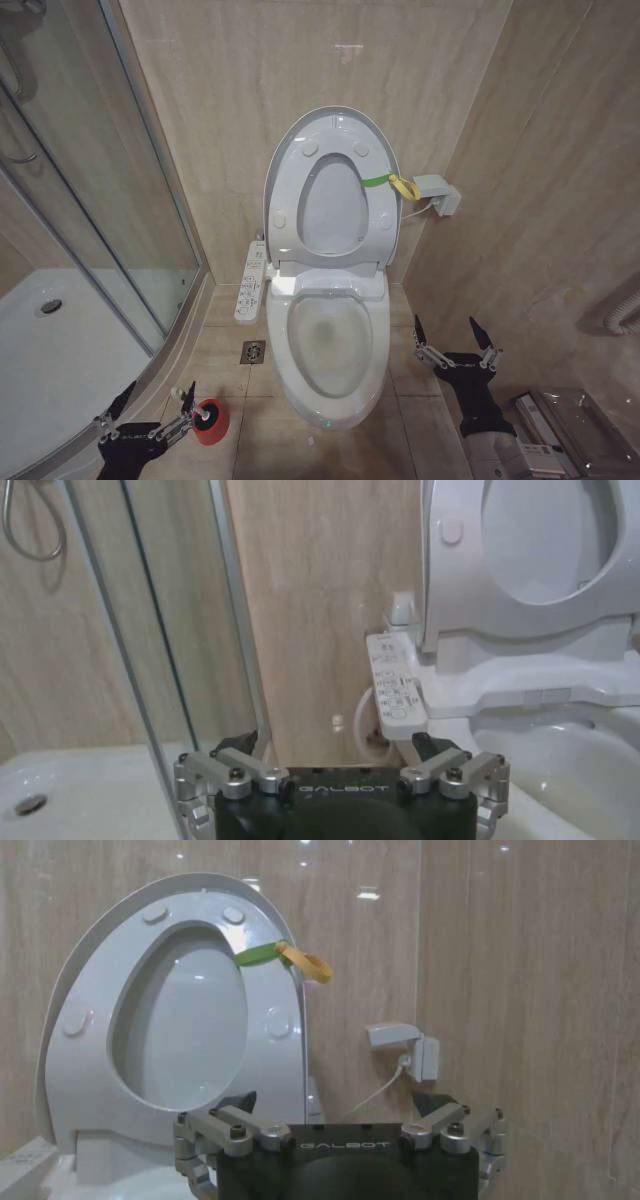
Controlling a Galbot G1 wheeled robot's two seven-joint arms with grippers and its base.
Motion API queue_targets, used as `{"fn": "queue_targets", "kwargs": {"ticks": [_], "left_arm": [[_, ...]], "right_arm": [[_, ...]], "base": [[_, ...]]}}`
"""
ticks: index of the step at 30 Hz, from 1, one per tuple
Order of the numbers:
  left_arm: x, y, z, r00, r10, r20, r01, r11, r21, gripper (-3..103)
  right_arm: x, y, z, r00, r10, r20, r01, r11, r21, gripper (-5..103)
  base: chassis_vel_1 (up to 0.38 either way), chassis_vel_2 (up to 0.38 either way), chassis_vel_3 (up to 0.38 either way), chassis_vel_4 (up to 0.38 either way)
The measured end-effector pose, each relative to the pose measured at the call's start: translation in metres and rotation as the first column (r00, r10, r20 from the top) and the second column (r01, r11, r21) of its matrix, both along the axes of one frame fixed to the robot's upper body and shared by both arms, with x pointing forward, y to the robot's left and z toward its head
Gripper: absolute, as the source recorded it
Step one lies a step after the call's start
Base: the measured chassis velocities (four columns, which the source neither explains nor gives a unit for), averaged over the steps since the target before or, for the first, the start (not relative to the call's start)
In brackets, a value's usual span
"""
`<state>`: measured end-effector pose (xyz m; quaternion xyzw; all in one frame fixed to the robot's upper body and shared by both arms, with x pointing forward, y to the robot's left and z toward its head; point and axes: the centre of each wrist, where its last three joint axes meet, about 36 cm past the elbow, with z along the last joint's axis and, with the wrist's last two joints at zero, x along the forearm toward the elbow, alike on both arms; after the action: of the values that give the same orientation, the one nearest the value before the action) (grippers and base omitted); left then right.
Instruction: Open the toilet lid, clean the toilet bowl with a toilet brush, close the toilet lid, and flush.
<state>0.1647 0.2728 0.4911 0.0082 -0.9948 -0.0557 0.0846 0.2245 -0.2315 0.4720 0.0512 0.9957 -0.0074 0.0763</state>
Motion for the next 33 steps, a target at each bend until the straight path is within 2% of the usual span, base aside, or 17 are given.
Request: {"fn": "queue_targets", "kwargs": {"ticks": [12, 20, 24, 27, 30, 33], "left_arm": [[0.004, -0.004, 0.000, 0.998, -0.040, 0.039, 0.041, 0.999, -0.025, 100], [0.007, 0.004, 0.003, 0.993, -0.090, 0.081, 0.089, 0.996, 0.023, 100], [0.009, 0.010, 0.006, 0.983, -0.120, 0.137, 0.110, 0.991, 0.076, 100], [0.010, 0.011, 0.006, 0.978, -0.129, 0.165, 0.116, 0.989, 0.088, 100], [0.011, 0.010, 0.006, 0.976, -0.128, 0.176, 0.115, 0.990, 0.082, 100], [0.013, 0.007, 0.006, 0.974, -0.125, 0.188, 0.116, 0.992, 0.056, 100]], "right_arm": [[0.000, 0.000, 0.000, 1.000, 0.000, 0.000, 0.000, 1.000, 0.000, 100], [0.000, 0.000, 0.000, 1.000, 0.000, 0.000, 0.000, 1.000, 0.000, 100], [0.000, 0.000, 0.000, 1.000, 0.000, 0.000, 0.000, 1.000, 0.000, 100], [0.000, 0.000, 0.000, 1.000, 0.000, 0.000, 0.000, 1.000, 0.000, 100], [0.000, 0.000, 0.000, 1.000, 0.000, 0.000, 0.000, 1.000, 0.000, 100], [0.000, 0.000, 0.000, 1.000, 0.000, 0.000, 0.000, 1.000, 0.000, 100]], "base": [[0.000, 0.000, 0.000, 0.000], [0.000, 0.000, 0.000, 0.000], [0.000, 0.000, 0.000, 0.000], [0.000, 0.000, 0.000, 0.000], [0.000, 0.000, 0.000, 0.000], [0.000, 0.000, 0.000, 0.000]]}}
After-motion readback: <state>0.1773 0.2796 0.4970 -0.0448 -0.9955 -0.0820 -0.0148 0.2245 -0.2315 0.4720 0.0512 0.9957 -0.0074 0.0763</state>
